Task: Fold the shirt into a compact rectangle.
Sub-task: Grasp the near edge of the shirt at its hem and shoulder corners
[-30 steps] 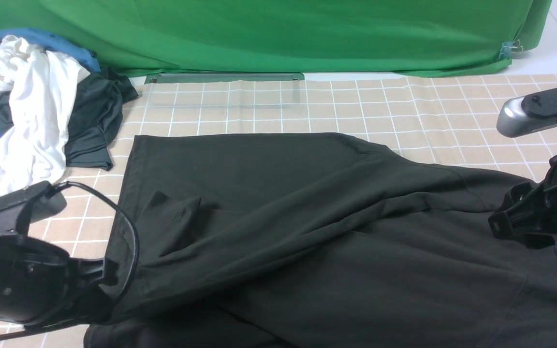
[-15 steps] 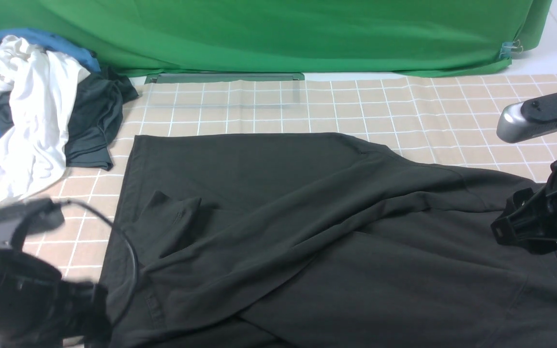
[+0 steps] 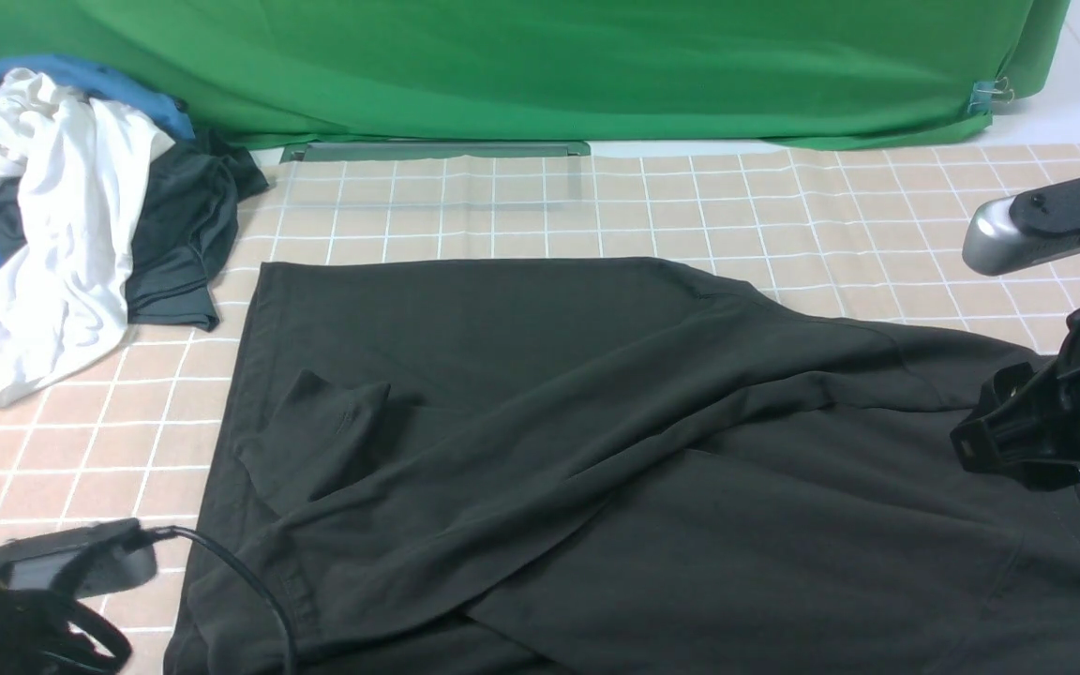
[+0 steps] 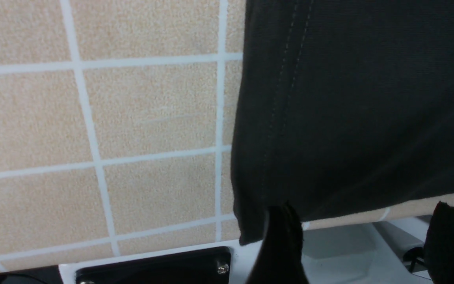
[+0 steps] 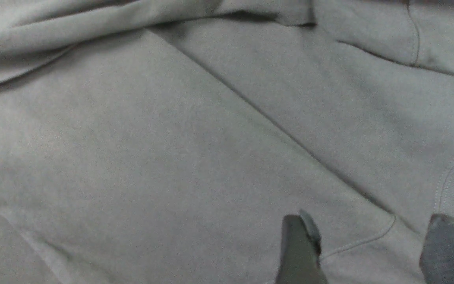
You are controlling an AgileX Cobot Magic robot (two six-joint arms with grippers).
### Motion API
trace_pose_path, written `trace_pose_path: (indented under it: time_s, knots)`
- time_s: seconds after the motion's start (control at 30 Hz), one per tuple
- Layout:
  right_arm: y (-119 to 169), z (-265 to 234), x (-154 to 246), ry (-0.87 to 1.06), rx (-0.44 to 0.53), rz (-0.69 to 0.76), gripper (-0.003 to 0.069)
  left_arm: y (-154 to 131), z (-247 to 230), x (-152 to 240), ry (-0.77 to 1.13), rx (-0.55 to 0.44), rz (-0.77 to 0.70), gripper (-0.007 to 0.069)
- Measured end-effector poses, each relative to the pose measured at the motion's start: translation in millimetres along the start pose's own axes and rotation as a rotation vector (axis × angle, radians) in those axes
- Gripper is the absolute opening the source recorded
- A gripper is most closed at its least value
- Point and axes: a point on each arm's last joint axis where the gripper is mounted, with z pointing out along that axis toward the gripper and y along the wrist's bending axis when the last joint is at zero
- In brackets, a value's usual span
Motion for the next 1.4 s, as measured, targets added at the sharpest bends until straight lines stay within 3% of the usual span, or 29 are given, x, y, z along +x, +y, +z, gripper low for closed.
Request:
trace_pose_path:
  time_s: [0.43,0.83,1.0,1.07,1.13,1.4]
  knots:
    - [0,0,-4,-0.049,-0.004,-0.026,0.0445,-1,30,-18,0.115,-0.179,-0.059,0.0454]
    - [0,0,-5,-0.05,-0.004,-0.046,0.0445,5,49,-27,0.182,-0.213,-0.101,0.0447]
    - [0,0,-5,-0.055,-0.004,-0.047,0.0445,3,51,-29,0.207,-0.192,-0.123,0.0289]
    - [1,0,-5,-0.058,-0.004,-0.047,0.0445,2,52,-28,0.214,-0.183,-0.131,0.0137]
    - [1,0,-5,-0.058,-0.004,-0.047,0.0445,2,52,-28,0.216,-0.176,-0.133,0.0055]
    - [1,0,-6,-0.065,-0.005,-0.052,0.0445,-7,18,-32,0.136,-0.19,-0.077,0.002]
